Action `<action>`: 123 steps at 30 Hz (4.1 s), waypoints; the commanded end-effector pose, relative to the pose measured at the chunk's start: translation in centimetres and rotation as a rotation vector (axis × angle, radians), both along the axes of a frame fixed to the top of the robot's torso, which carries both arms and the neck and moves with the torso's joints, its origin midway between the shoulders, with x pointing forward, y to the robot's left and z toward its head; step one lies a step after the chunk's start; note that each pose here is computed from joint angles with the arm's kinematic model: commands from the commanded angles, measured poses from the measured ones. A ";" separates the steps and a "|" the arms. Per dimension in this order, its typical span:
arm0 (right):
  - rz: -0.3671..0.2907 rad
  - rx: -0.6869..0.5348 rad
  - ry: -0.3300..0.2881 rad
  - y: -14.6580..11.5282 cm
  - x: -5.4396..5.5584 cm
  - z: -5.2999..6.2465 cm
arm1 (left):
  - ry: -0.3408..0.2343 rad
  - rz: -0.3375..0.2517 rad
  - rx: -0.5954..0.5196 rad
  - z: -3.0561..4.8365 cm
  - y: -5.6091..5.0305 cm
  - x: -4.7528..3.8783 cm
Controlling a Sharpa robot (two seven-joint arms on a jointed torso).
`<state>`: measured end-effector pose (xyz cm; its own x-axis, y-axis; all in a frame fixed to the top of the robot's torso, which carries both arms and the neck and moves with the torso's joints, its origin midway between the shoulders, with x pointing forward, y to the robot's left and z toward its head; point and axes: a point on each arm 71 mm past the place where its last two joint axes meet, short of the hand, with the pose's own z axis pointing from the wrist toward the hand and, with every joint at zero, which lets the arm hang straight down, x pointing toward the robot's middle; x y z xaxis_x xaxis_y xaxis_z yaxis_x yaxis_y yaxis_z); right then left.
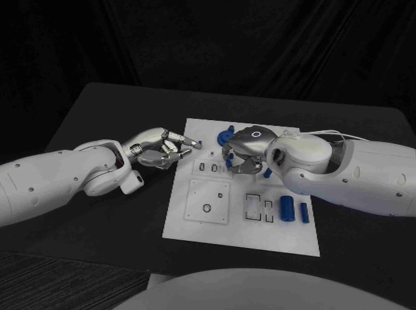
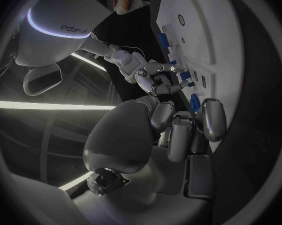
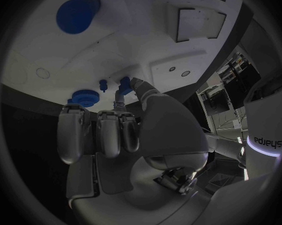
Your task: Assemble the parts on the task board
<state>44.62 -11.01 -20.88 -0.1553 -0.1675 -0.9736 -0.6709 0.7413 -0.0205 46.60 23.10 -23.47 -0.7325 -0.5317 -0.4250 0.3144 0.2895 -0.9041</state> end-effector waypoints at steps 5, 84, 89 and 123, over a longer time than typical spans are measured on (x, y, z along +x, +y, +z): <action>-0.005 -0.012 -0.001 0.0 0.0 -0.1 | 0.012 -0.014 -0.007 -0.01 -0.2 -0.06; -0.310 0.594 -0.095 -14.6 -1.0 4.7 | 0.185 0.018 1.085 4.53 -12.3 5.70; -0.309 0.596 -0.091 -14.6 -1.2 4.4 | 0.182 0.034 1.088 4.42 -12.9 6.05; -0.291 0.597 -0.074 -13.6 -1.1 3.9 | 0.240 0.024 1.109 1.70 -12.9 6.19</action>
